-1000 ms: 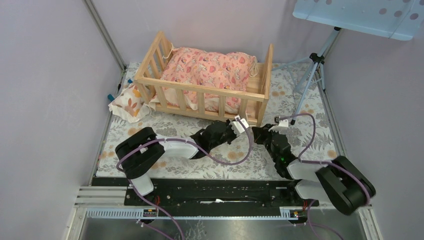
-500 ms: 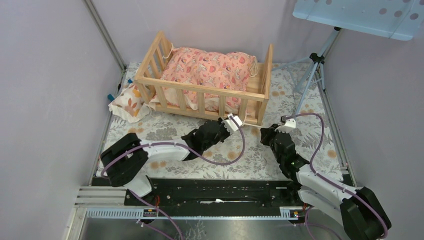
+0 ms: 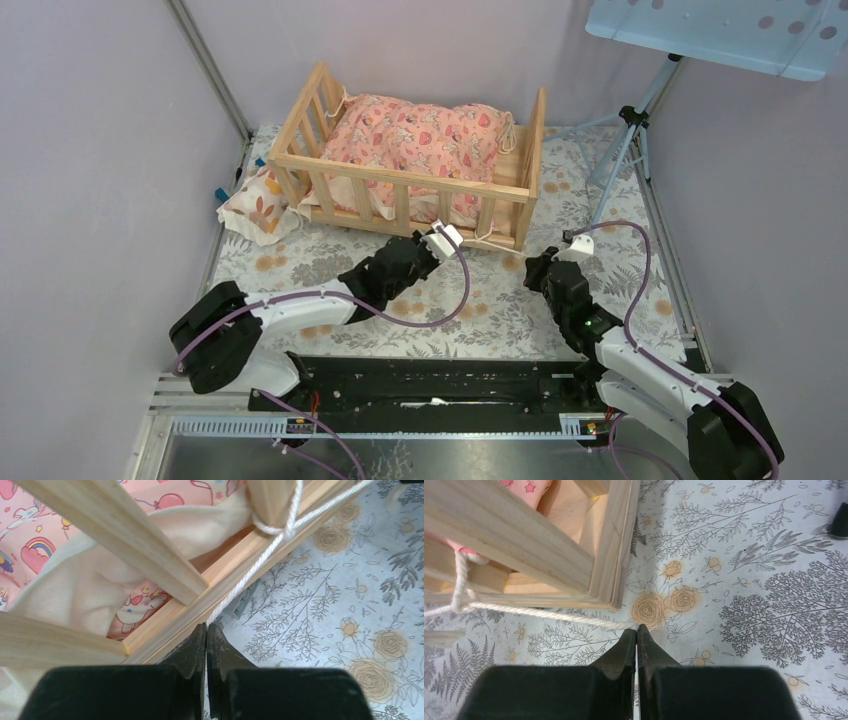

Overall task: Set up the pet bed
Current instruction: Tie the ropes to the bed frame.

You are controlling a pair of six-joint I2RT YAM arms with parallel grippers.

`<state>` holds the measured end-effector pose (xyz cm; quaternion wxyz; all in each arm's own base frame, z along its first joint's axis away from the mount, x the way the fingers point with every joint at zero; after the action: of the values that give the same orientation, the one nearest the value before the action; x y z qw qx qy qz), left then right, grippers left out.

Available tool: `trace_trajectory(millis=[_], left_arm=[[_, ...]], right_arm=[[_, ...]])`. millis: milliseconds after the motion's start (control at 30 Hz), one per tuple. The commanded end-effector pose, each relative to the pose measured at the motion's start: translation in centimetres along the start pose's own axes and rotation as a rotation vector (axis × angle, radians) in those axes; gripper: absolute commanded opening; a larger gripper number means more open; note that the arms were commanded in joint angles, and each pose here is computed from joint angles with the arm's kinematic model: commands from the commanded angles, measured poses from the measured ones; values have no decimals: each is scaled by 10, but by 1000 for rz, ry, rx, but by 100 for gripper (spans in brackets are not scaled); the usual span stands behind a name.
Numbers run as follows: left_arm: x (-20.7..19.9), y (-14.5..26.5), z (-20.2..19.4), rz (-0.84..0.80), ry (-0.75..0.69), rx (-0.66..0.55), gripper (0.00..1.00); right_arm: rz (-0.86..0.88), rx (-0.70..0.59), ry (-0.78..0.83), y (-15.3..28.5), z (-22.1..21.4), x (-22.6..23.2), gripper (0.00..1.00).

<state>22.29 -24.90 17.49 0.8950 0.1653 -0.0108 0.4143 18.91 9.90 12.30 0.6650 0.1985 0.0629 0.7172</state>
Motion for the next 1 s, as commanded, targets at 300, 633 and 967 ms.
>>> trace_trajectory(millis=[300,633,967], left_arm=[[43,-1,5,183,5,-13,0],[50,-4,-4,192,42,16,0],[39,10,10,51,122,17,43]], right_arm=[[-340,-3,-19,5,13,-26,0],[-412,49,-1,6,6,-34,0],[-168,-51,22,17,35,-15,41]])
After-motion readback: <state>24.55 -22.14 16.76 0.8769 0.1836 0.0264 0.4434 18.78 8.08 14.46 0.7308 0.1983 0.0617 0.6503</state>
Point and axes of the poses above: each gripper's point midway between its finger pads, its own y axis back along the fingers, its own x axis along the line the jaws close on, z = x × y, the point moved 9 cm from there along y, back along the fingers, and after that the axes turned 12 degrees about y, right-handed, at the moved point
